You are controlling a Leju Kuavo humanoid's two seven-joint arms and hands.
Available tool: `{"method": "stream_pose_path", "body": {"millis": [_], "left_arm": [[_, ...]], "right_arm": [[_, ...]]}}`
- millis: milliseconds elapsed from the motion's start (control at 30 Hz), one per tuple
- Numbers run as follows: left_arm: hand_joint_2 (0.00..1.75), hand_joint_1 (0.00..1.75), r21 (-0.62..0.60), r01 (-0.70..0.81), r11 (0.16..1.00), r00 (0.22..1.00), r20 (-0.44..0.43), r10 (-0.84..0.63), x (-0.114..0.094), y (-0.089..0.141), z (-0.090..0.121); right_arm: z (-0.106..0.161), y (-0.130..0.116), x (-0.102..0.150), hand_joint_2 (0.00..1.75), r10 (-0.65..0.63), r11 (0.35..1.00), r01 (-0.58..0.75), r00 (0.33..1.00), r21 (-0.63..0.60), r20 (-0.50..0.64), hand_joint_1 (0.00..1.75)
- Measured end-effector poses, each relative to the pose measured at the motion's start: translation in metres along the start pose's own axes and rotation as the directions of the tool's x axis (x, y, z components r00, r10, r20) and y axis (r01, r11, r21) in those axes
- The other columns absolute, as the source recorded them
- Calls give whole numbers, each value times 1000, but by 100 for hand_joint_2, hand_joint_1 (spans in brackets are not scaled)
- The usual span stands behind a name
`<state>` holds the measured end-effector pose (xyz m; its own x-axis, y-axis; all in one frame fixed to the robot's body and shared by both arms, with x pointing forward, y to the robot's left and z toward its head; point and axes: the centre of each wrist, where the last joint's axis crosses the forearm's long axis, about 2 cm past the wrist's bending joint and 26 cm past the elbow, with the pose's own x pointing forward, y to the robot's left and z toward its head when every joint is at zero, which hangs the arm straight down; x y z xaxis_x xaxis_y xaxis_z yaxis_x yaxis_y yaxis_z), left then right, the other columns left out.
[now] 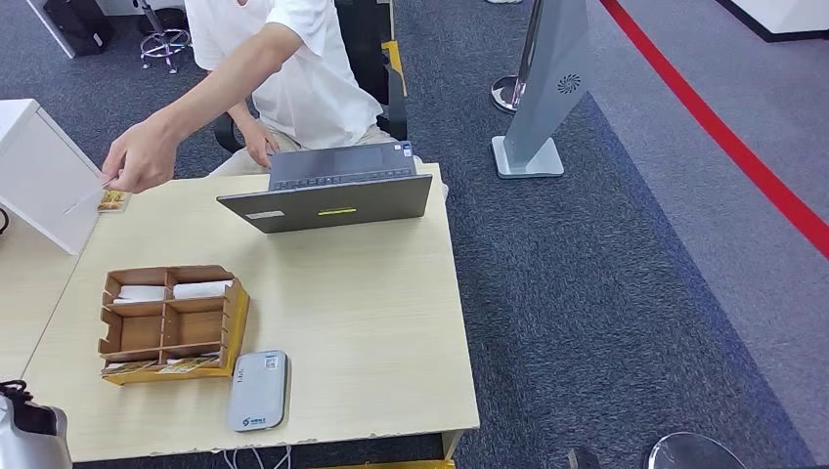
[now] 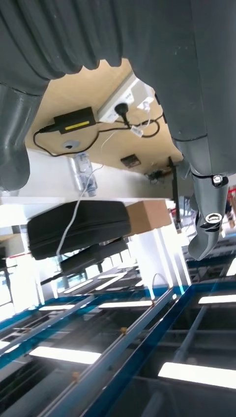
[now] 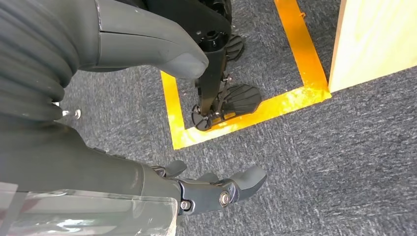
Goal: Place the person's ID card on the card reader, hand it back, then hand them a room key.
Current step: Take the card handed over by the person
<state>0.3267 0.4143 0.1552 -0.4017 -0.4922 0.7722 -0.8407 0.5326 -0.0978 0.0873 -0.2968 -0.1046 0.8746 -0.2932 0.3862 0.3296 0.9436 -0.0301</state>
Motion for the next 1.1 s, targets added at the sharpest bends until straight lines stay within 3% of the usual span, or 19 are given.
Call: {"method": "stream_pose_path", "body": {"millis": [133,367,533,1100], "left_arm": [[175,0,-68,78,995,996,44,-75,-6,-6,-7],[175,0,-232,422,877,886,312,-344,-9,-28,-39],[175,0,-265,552,791,805,419,-421,-3,-44,-55],[175,0,-315,589,744,783,450,-429,0,-63,-53]], "right_arm": [[0,0,1,175,14,1000,-14,1000,3,0,0],[-1,2,4,175,38,999,-38,999,12,-2,0],[-1,2,5,175,41,999,-41,999,14,-4,0],[-1,2,4,175,39,999,-39,999,14,-5,0]]}}
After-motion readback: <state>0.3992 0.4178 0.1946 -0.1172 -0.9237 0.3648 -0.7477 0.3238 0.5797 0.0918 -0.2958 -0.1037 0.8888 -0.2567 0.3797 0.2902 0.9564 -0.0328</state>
